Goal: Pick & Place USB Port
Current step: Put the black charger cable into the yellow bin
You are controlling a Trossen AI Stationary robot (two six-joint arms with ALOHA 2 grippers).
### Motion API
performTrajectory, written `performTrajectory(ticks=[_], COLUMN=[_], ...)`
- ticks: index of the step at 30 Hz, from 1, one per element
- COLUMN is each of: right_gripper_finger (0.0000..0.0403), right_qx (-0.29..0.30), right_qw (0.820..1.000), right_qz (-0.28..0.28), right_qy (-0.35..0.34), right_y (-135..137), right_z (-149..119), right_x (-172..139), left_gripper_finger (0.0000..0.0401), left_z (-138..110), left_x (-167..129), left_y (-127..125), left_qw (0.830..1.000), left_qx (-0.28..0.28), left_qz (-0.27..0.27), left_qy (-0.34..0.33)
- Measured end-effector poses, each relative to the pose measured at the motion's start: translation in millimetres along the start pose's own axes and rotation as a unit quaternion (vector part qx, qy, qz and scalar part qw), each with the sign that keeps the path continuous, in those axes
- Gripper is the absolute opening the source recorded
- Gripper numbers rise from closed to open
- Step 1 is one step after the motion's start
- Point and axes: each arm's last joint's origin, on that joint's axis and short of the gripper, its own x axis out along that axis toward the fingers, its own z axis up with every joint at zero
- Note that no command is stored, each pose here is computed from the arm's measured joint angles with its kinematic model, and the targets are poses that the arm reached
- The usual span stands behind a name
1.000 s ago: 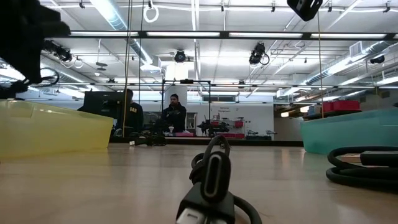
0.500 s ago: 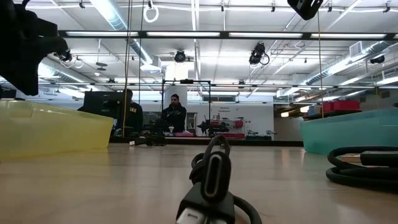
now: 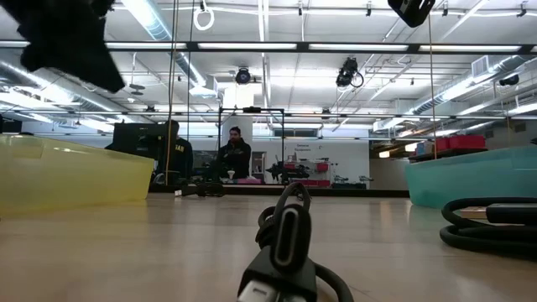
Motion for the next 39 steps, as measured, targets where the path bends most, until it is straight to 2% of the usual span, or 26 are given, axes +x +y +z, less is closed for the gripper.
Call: performTrajectory(ticks=[2, 5, 7, 9, 13, 22, 31, 34, 36, 39], right_gripper_finger=[0.0098, 0.0098, 0.0098, 0.0098, 0.0098, 0.0098, 0.0098, 0.0098, 0.0098, 0.0098], right_qx=[0.000, -0.001, 0.007, 0.012, 0.007, 0.104, 0.168, 0.192, 0.199, 0.211], right_qw=[1.000, 0.996, 0.991, 0.989, 0.986, 0.968, 0.956, 0.957, 0.957, 0.952], right_qz=[-0.010, -0.081, -0.128, -0.139, -0.162, -0.228, -0.231, -0.208, -0.198, -0.213], right_qy=[-0.005, -0.033, -0.043, -0.039, -0.025, 0.010, 0.060, 0.069, 0.070, 0.062], right_y=[-1, -5, -11, -20, -44, -136, -205, -225, -237, -254], right_z=[0, 0, -1, 2, 9, 24, 7, 0, -3, -4], right_x=[0, 2, 4, 10, 22, 46, 84, 95, 99, 97], left_gripper_finger=[0.0096, 0.0093, 0.0092, 0.0092, 0.0092, 0.0092, 0.0092, 0.0092, 0.0092, 0.0092], left_z=[3, 10, 15, 18, 16, -7, -11, -11, -11, -10], left_x=[-3, -7, -9, -9, -3, 18, 29, 29, 29, 30], left_y=[-16, -37, -46, -53, -59, -70, -74, -74, -74, -74], left_qw=[0.998, 0.990, 0.984, 0.981, 0.979, 0.983, 0.983, 0.981, 0.980, 0.978], left_qx=[0.015, 0.051, 0.063, 0.067, 0.084, 0.102, 0.114, 0.128, 0.140, 0.152], left_qz=[-0.054, -0.126, -0.149, -0.160, -0.157, -0.130, -0.110, -0.110, -0.109, -0.106], left_qy=[-0.004, -0.041, -0.074, -0.092, -0.098, -0.078, -0.092, -0.092, -0.092, -0.094])
